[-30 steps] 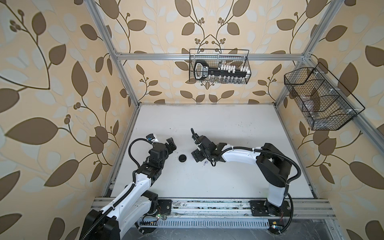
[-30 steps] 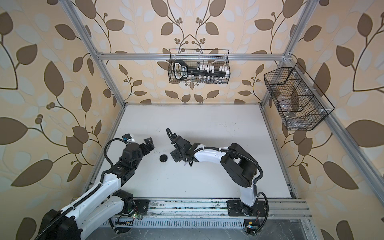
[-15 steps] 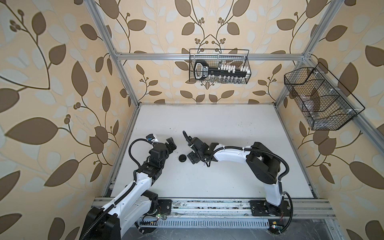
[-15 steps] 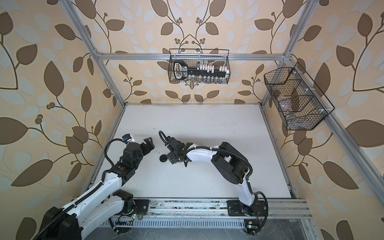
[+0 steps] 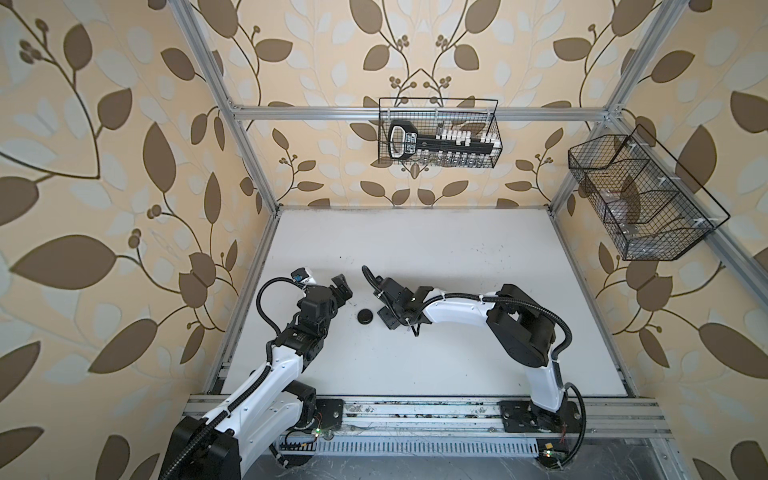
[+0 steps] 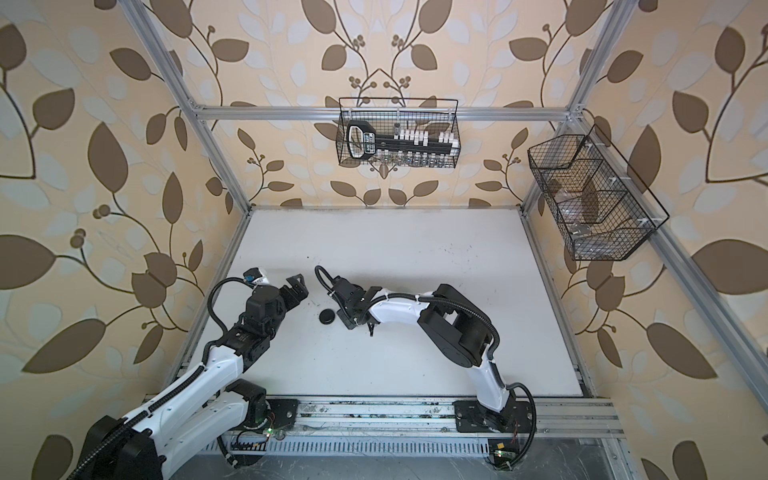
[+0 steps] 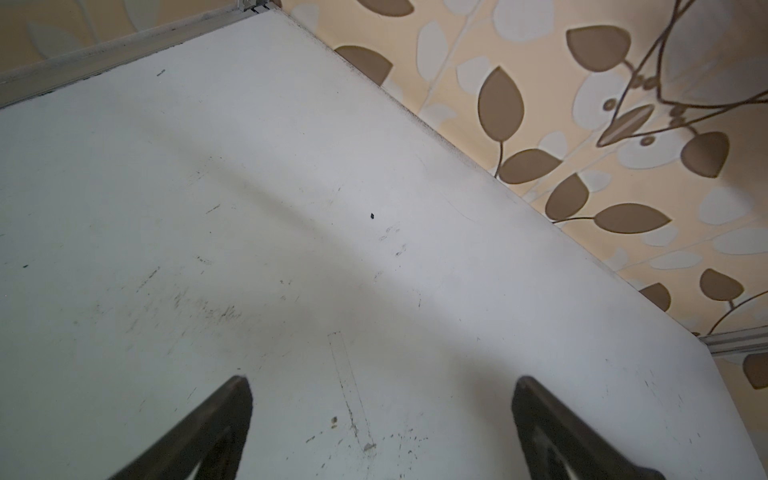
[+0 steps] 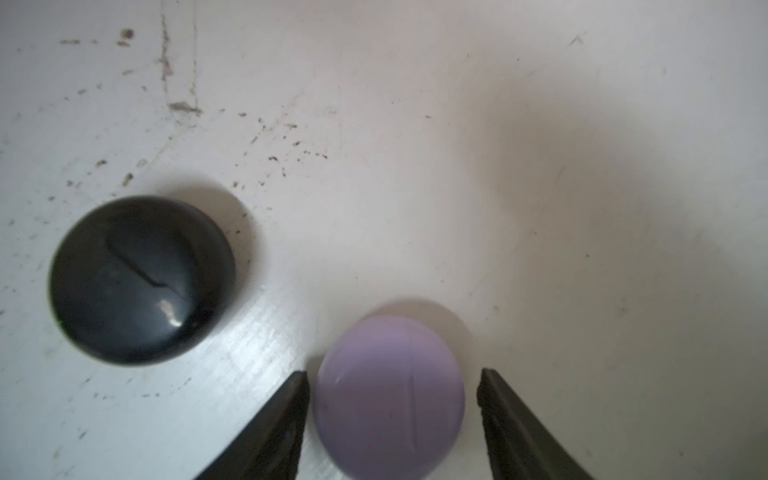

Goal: Insert the wireless bluetooth earbuds into the charging case
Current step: 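Lower the right gripper over the lavender round case and close on it, then lift the lavender case with the right gripper toward the left gripper while the left approaches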

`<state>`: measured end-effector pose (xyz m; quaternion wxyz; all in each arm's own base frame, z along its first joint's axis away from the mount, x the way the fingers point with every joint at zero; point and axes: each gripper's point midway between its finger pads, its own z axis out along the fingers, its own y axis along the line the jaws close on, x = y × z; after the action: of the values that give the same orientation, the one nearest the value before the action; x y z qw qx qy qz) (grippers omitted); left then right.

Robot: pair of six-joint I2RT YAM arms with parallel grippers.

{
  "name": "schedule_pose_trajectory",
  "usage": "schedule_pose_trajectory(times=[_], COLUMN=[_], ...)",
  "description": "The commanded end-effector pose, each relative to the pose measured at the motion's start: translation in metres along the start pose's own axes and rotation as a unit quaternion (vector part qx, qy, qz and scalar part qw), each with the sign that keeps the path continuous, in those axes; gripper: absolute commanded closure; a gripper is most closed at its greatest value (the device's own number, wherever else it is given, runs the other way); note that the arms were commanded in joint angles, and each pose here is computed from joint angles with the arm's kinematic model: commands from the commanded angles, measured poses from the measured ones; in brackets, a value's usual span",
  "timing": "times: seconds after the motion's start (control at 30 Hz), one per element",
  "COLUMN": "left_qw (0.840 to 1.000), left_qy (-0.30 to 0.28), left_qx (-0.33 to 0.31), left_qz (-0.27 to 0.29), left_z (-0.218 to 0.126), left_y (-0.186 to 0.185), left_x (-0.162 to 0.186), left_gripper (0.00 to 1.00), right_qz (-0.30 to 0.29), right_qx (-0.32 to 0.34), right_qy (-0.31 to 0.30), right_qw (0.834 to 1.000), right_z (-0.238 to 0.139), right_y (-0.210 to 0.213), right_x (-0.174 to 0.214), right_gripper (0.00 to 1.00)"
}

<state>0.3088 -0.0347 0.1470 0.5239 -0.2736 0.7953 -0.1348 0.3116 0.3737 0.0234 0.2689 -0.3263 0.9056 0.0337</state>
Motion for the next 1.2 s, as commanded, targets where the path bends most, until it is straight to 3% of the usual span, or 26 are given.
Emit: schedule_pose_trajectory(times=[0.0, 0.4, 0.57, 0.63, 0.77, 0.87, 1.0, 1.17], left_qw=[0.999, 1.0, 0.995, 0.99, 0.978, 0.961, 0.923, 0.886], left_qy=[-0.027, -0.011, 0.031, 0.044, 0.054, 0.076, 0.105, 0.119], left_qx=[0.0, 0.024, 0.096, 0.131, 0.196, 0.263, 0.362, 0.44], left_qz=[-0.017, -0.006, 0.023, 0.033, 0.04, 0.048, 0.069, 0.083], left_z=[-0.002, 0.0, -0.007, -0.011, -0.017, -0.022, -0.039, -0.056], left_y=[-0.001, -0.013, -0.05, -0.064, -0.084, -0.109, -0.147, -0.172], left_x=[-0.015, -0.013, -0.013, -0.011, -0.004, 0.004, 0.016, 0.032], left_gripper=[0.01, 0.02, 0.15, 0.23, 0.3, 0.34, 0.39, 0.41], right_qz=[-0.002, -0.001, 0.005, 0.009, -0.001, -0.01, -0.014, 0.008], right_qx=[-0.009, -0.001, 0.003, 0.003, 0.02, 0.029, 0.038, 0.051], right_qy=[0.01, 0.005, -0.031, -0.065, -0.138, -0.194, -0.286, -0.363], right_qw=[1.0, 1.0, 0.999, 0.998, 0.99, 0.98, 0.957, 0.93], right_z=[0.006, 0.001, -0.022, -0.04, -0.073, -0.1, -0.144, -0.186], right_y=[0.005, -0.005, -0.028, -0.039, -0.057, -0.065, -0.076, -0.091], right_x=[0.0, -0.002, -0.011, -0.02, -0.029, -0.032, -0.029, -0.019], right_gripper=[0.37, 0.53, 0.58, 0.58, 0.58, 0.61, 0.61, 0.67])
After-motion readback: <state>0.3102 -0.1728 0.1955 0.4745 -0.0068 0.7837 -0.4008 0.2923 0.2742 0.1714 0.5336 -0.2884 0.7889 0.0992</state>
